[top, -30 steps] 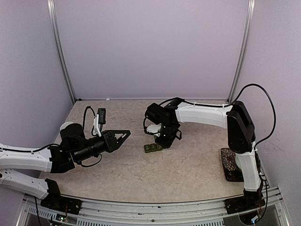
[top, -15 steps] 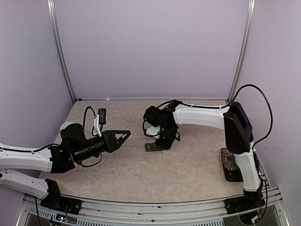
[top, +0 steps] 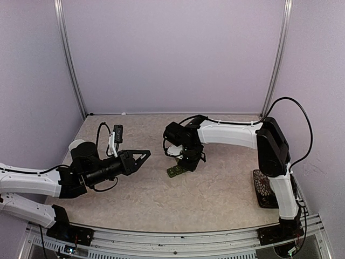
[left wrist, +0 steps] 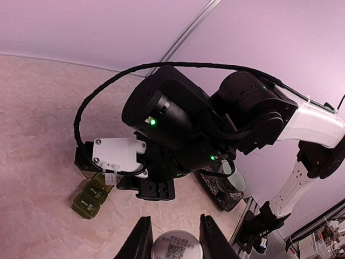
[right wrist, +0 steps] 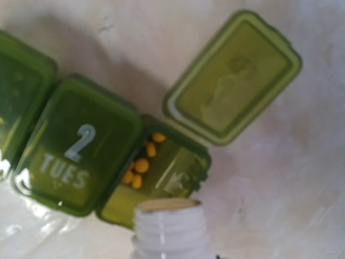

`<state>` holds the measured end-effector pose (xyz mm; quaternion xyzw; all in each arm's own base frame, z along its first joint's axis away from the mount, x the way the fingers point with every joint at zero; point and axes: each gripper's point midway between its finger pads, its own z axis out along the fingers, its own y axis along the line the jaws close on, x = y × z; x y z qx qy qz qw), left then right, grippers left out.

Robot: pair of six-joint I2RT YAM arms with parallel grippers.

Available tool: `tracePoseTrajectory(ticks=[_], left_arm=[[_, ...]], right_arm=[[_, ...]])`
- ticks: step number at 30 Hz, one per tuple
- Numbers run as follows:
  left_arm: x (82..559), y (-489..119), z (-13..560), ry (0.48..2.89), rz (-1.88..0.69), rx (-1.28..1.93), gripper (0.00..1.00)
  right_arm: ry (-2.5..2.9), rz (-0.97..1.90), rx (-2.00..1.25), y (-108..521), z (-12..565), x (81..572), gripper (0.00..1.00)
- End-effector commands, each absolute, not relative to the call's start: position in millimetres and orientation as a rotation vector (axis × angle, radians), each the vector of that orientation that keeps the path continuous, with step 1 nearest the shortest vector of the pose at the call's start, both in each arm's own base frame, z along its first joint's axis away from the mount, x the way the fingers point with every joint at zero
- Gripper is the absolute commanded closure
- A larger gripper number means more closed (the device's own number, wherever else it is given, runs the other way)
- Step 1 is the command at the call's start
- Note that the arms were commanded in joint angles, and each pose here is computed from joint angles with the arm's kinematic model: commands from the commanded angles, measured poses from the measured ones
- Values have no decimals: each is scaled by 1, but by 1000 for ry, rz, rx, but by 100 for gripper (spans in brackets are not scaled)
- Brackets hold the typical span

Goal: Sort the pills into containers
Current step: Pour the pill into the compartment of the pill container.

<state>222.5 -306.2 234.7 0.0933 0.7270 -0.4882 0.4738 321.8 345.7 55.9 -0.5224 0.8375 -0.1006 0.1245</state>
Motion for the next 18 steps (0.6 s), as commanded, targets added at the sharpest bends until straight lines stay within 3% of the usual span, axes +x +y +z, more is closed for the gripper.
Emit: tracePoseTrajectory(ticks=[1,18], left_arm=[[224,-307,239,1756,-1211,226,72],[223,-304,242,1748,-1219,215,72]], right_arm=[[2397,-305,-1523,351,69,323,100],[2329,-128,-1442,367,93,320,100]])
